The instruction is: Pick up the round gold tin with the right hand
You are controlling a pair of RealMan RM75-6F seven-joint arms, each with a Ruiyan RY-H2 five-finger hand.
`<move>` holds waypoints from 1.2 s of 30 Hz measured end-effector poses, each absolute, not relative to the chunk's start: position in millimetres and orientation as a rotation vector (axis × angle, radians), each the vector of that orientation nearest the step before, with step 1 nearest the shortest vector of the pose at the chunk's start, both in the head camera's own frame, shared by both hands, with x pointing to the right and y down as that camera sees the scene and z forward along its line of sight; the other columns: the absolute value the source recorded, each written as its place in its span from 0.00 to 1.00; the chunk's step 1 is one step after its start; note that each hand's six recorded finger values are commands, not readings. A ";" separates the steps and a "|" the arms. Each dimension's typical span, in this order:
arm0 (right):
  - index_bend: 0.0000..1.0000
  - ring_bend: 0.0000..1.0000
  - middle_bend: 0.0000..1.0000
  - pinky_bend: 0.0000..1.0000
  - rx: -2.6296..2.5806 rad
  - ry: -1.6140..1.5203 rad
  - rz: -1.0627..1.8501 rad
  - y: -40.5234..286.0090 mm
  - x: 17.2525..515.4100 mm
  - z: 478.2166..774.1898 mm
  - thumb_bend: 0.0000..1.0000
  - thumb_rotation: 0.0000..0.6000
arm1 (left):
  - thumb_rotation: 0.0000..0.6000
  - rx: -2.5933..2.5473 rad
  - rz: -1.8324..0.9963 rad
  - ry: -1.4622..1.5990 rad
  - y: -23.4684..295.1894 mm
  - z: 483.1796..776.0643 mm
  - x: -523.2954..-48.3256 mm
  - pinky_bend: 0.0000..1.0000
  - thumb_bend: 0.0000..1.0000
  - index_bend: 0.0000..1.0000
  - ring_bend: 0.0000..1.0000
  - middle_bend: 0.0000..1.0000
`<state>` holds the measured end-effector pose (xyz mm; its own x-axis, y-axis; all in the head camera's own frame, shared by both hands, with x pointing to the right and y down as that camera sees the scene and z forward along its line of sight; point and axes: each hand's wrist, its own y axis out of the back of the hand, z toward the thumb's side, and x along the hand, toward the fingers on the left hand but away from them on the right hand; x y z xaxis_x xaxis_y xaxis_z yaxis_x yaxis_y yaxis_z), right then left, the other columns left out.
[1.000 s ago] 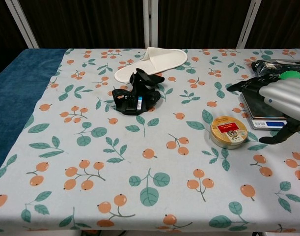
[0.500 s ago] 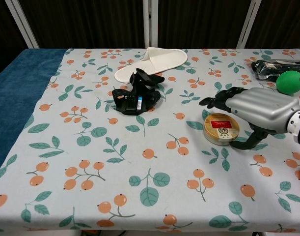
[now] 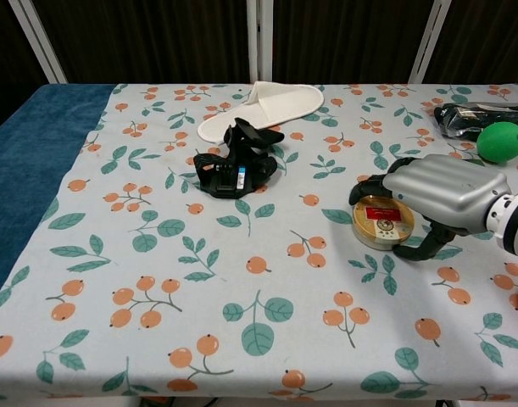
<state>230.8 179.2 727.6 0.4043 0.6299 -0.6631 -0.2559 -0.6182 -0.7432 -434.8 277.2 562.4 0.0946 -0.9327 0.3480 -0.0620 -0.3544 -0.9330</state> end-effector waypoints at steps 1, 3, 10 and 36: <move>0.42 0.33 0.42 0.16 -1.821 -0.335 1.331 178.2 231.5 726.4 0.30 1.00 | 1.00 -1.568 -1.366 1.012 277.3 562.4 -434.8 0.02 0.09 0.14 0.00 0.08; 0.42 0.34 0.42 0.16 -1.818 -0.361 1.326 175.4 232.7 723.4 0.30 1.00 | 1.00 -1.566 -1.365 1.012 277.2 561.9 -434.8 0.02 0.09 0.14 0.00 0.08; 0.43 0.34 0.43 0.16 -1.756 -0.538 1.334 147.0 260.7 701.0 0.30 1.00 | 1.00 -1.563 -1.364 1.010 276.3 560.6 -435.0 0.02 0.09 0.14 0.00 0.08; 0.00 0.00 0.00 0.00 -1.676 -0.648 1.539 135.3 344.4 710.3 0.04 1.00 | 1.00 -1.572 -1.365 0.990 274.2 562.9 -430.1 0.02 0.09 0.14 0.00 0.08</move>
<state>344.4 135.3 710.3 0.1464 0.7879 -0.5981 -0.1231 -0.5854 -0.8013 -430.1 274.2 562.9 0.1062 -0.9286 0.3556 -0.0498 -0.3621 -0.9308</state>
